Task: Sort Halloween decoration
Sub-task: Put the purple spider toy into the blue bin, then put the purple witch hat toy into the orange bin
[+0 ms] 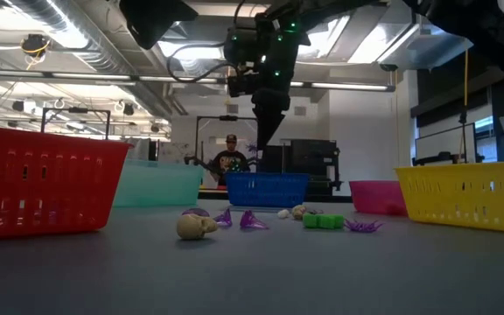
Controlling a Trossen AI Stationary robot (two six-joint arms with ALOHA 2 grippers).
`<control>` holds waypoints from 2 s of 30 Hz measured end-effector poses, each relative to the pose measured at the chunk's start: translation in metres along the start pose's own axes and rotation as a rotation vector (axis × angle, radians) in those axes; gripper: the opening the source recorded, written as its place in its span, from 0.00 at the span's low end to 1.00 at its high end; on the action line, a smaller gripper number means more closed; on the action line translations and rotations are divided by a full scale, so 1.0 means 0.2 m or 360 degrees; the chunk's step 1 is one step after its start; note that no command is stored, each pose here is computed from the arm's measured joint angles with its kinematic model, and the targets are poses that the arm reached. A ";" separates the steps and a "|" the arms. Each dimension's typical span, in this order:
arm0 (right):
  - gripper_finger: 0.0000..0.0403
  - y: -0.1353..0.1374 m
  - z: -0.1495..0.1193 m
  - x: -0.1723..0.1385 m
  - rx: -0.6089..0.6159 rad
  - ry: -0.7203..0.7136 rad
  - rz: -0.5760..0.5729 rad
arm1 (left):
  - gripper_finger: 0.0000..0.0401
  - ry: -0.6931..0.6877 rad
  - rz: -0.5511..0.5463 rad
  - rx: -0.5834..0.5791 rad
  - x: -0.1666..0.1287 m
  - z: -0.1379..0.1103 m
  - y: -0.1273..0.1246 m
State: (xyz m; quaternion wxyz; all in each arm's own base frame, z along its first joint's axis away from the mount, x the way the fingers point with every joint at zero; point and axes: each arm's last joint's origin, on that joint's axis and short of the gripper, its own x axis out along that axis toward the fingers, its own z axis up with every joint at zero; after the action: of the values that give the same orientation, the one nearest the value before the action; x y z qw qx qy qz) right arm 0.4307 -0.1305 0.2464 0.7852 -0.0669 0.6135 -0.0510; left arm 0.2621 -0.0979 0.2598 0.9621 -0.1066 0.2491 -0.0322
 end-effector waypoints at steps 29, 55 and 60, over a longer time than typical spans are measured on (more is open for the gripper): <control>0.32 0.08 -0.21 -0.46 0.0032 -0.0088 0.0390 | 0.42 -0.0269 0.0183 -0.0020 -0.01 0.06 0.00; 0.33 0.90 -0.66 -0.68 0.0190 -0.0271 0.0174 | 0.41 -0.0207 -0.0088 0.0127 0.25 0.16 -0.20; 0.33 1.00 -0.67 -0.68 0.0172 -0.0293 0.0217 | 0.41 -0.0003 -0.0034 0.0190 0.36 0.17 -0.27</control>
State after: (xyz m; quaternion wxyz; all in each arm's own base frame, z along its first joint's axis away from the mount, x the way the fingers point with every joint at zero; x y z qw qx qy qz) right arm 0.2665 0.0834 0.3107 0.8423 0.0130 0.5383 -0.0242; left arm 0.3405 -0.1524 0.2667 0.9665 -0.0516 0.2447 -0.0572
